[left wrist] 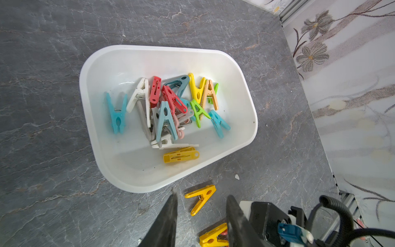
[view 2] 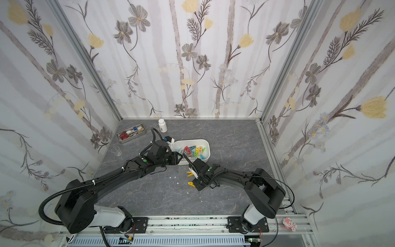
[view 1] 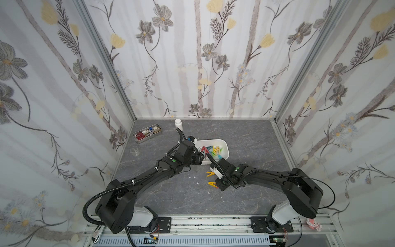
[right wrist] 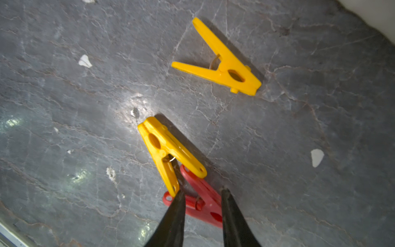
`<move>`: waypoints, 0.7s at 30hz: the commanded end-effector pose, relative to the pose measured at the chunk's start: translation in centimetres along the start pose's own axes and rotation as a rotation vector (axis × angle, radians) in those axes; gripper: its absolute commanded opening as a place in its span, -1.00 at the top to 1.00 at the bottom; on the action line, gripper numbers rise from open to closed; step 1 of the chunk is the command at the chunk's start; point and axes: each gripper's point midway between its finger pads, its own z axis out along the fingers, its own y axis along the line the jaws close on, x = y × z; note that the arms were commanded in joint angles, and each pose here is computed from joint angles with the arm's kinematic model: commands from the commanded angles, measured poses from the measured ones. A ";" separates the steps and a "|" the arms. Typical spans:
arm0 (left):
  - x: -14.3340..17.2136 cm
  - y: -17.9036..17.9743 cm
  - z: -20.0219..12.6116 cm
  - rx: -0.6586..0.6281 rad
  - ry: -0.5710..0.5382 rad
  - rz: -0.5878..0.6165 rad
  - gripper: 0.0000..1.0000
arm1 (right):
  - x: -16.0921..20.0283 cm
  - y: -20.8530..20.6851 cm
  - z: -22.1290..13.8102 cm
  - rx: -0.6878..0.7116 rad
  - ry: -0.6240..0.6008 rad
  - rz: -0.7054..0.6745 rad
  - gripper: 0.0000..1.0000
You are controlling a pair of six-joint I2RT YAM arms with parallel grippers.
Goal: Put the clothespins into the storage box
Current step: Pick up the clothespin from the center of the board.
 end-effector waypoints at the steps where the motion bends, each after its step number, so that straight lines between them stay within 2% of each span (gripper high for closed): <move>1: -0.1 0.0 0.1 0.000 -0.005 -0.011 0.24 | -0.2 -0.2 0.3 0.014 -0.010 -0.016 0.38; 21: -0.1 0.2 0.0 -0.007 -0.006 -0.011 0.22 | 1.5 0.2 0.5 0.003 0.048 -0.001 0.48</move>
